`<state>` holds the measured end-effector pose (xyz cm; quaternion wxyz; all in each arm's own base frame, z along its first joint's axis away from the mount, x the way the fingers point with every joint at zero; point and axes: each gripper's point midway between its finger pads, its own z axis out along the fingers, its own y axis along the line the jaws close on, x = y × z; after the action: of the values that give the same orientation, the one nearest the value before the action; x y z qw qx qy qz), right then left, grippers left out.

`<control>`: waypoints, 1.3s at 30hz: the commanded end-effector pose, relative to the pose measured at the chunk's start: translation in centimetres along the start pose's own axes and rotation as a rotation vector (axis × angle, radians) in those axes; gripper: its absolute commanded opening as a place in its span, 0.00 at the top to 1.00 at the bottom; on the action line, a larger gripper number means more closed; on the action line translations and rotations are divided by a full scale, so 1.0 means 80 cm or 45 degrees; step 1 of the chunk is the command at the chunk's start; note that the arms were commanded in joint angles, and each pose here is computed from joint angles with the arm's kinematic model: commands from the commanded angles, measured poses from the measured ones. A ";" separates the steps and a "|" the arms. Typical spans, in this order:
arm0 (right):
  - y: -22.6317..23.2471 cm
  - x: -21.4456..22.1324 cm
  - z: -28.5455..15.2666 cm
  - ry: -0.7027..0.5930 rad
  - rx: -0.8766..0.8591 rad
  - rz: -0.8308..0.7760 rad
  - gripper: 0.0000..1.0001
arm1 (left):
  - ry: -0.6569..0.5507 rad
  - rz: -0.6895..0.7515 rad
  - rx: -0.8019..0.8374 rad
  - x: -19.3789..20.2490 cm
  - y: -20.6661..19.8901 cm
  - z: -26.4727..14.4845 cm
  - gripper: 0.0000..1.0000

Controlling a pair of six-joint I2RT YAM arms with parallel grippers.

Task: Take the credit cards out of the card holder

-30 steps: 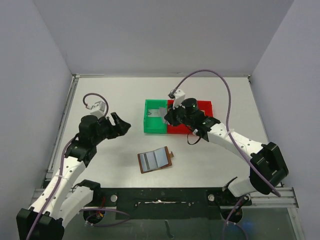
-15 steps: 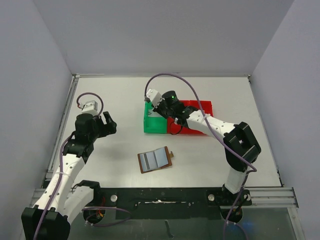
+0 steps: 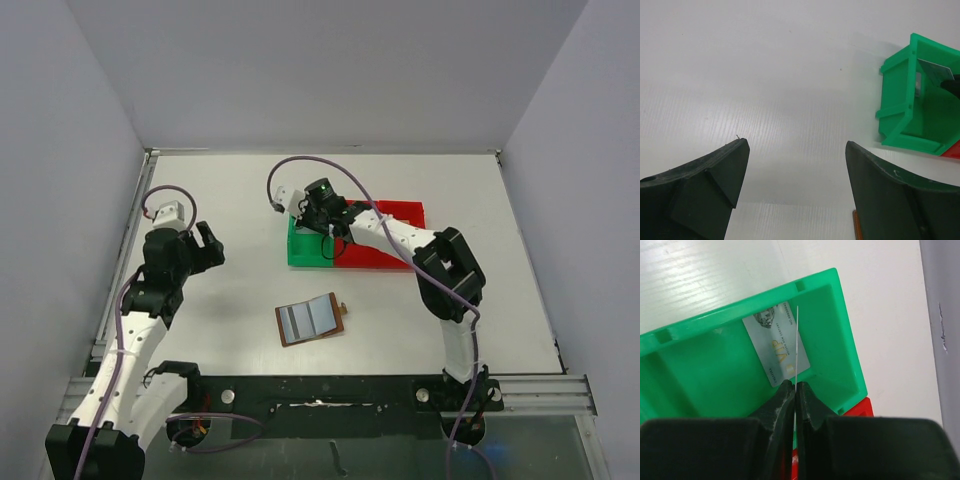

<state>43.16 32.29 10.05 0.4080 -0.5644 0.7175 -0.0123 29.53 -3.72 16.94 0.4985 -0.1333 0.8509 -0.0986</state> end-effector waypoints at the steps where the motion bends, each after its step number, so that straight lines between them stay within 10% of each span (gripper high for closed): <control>1: -0.031 -0.009 0.003 0.040 0.087 -0.079 0.98 | -0.133 -0.005 -0.023 -0.033 0.002 -0.012 0.22; 39: -0.007 0.036 0.061 0.150 0.015 -0.166 0.73 | -0.128 0.031 0.005 -0.031 -0.001 -0.010 0.23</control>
<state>45.29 31.21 3.60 0.3380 -0.6211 0.7027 -0.0794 29.25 -2.73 18.15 0.5224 -0.1418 0.8370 -0.0800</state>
